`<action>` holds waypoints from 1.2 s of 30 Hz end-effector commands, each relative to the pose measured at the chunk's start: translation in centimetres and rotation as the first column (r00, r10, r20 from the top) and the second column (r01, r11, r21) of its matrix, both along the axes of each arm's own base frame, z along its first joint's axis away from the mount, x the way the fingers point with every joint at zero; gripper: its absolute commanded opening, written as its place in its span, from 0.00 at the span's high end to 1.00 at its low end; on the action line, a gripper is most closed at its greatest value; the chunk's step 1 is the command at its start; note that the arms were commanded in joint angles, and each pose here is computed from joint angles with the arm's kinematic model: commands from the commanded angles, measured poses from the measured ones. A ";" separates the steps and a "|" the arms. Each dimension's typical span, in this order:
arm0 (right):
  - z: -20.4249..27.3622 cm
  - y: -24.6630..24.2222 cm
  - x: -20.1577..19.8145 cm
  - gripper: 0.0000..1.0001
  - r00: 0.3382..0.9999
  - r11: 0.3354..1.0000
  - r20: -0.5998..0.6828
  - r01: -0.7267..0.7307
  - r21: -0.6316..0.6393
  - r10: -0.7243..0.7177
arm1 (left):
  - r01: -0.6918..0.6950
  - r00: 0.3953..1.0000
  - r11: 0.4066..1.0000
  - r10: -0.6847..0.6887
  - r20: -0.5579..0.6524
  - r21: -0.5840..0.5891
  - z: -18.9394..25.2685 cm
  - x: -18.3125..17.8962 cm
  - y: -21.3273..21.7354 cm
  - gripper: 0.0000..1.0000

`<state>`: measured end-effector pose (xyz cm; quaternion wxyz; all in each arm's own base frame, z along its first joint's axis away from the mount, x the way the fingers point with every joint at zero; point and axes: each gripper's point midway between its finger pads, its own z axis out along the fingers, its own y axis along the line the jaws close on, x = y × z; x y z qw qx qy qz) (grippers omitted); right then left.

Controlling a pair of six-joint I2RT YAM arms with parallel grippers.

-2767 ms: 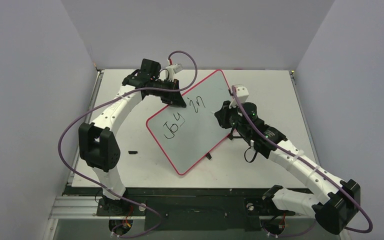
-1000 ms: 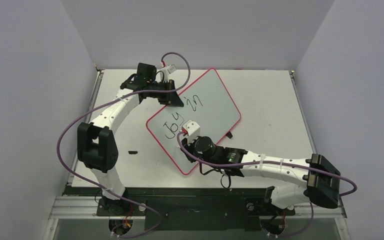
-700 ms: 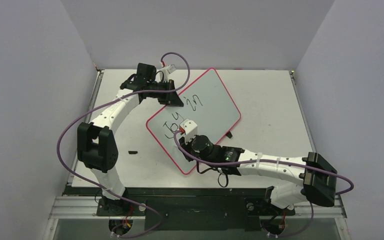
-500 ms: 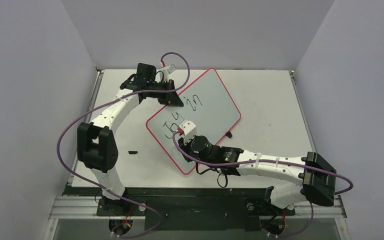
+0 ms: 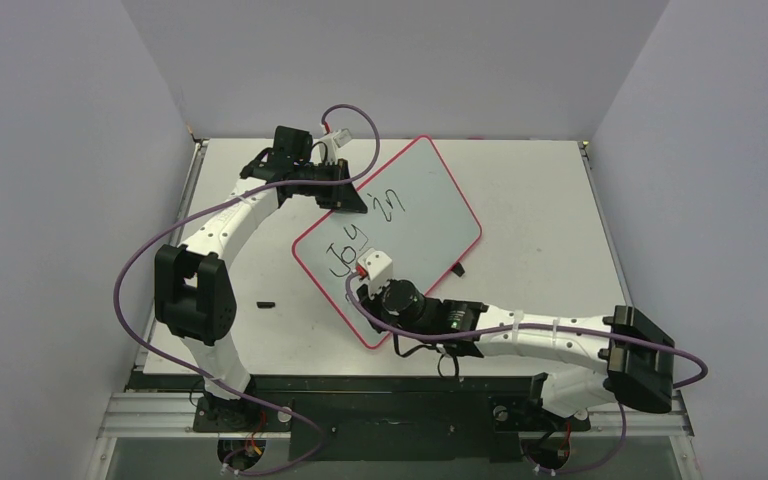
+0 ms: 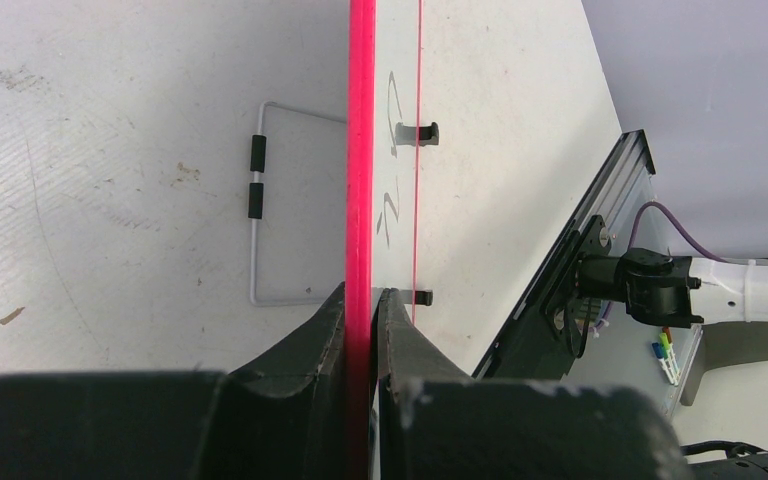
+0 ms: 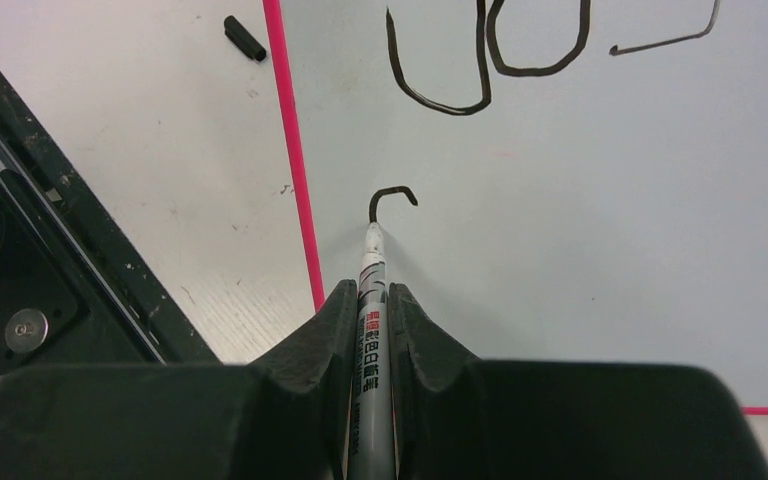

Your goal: Write a sentence on the whiteboard

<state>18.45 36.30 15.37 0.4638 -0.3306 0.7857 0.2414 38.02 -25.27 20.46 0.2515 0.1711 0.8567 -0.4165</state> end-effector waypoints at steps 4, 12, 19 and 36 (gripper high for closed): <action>-0.5 -1.2 -0.1 1.00 0.999 0.999 0.003 0.036 0.000 -0.036 | -0.106 0.984 0.984 0.083 0.156 0.143 -1.7 3.5 2.2 1.00; 0.4 -1.7 1.3 1.00 0.996 0.996 0.041 0.080 -0.033 -0.079 | -0.103 0.984 0.985 0.081 0.158 0.141 -1.7 3.4 2.1 1.00; 1.4 -1.0 2.6 1.00 0.994 0.995 0.064 0.089 -0.046 -0.086 | -0.101 0.984 0.985 0.078 0.158 0.141 -1.7 3.4 2.1 1.00; 1.3 -0.5 2.5 1.00 0.996 0.996 0.051 0.075 -0.049 -0.072 | -0.099 0.984 0.985 0.077 0.160 0.140 -1.5 3.3 2.0 1.00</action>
